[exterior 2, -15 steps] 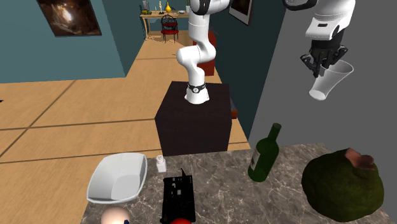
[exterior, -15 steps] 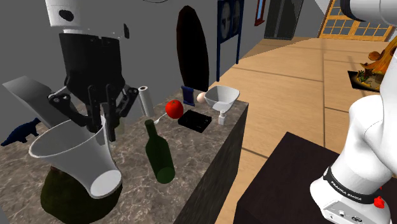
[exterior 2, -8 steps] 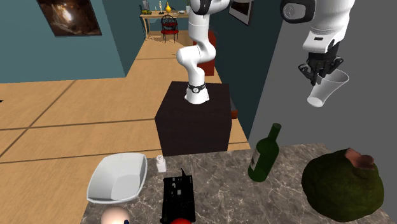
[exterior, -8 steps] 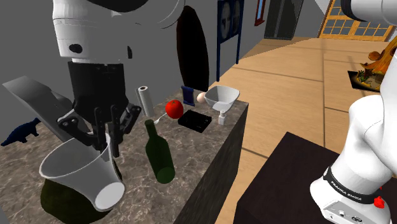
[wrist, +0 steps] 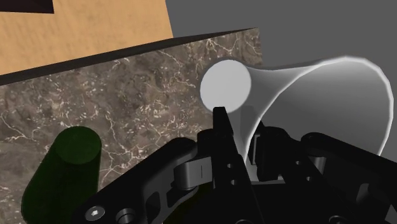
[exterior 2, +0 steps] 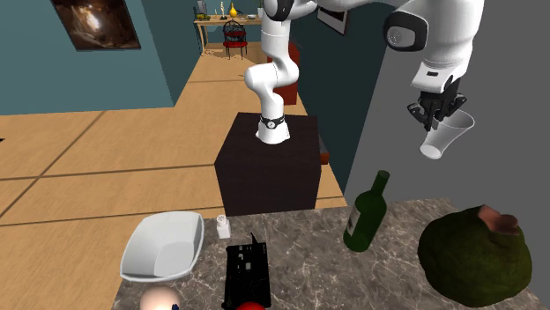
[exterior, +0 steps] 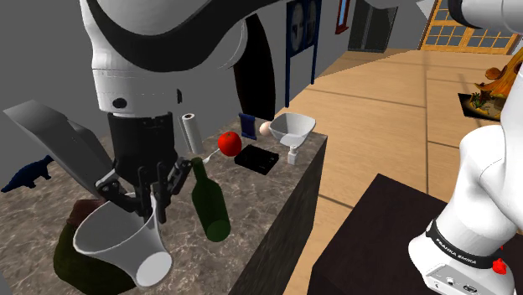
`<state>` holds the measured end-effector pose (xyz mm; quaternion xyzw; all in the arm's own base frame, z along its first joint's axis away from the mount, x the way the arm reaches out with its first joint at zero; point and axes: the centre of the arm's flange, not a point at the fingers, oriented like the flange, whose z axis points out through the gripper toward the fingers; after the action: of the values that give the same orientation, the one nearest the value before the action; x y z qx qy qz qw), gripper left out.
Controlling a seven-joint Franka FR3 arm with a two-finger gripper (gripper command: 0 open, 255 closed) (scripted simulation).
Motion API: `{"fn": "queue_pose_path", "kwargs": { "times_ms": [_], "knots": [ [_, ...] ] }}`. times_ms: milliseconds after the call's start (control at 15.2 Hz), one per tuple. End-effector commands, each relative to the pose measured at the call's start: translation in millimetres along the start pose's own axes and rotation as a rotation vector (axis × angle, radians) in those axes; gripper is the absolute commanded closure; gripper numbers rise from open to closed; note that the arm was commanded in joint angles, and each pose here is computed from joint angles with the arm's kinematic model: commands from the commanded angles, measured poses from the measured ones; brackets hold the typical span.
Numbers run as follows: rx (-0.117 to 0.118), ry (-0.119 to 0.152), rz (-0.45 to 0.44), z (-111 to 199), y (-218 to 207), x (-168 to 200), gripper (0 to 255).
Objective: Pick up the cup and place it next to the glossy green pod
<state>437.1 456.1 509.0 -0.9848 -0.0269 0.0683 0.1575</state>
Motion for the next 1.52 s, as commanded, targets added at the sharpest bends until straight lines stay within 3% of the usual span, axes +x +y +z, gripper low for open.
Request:
{"fn": "queue_pose_path", "kwargs": {
  "times_ms": [0,1452],
  "knots": [
    [0.001,0.001,0.0,10,3,1,255],
    [0.001,0.001,0.0,119,40,16,255]
  ]
}}
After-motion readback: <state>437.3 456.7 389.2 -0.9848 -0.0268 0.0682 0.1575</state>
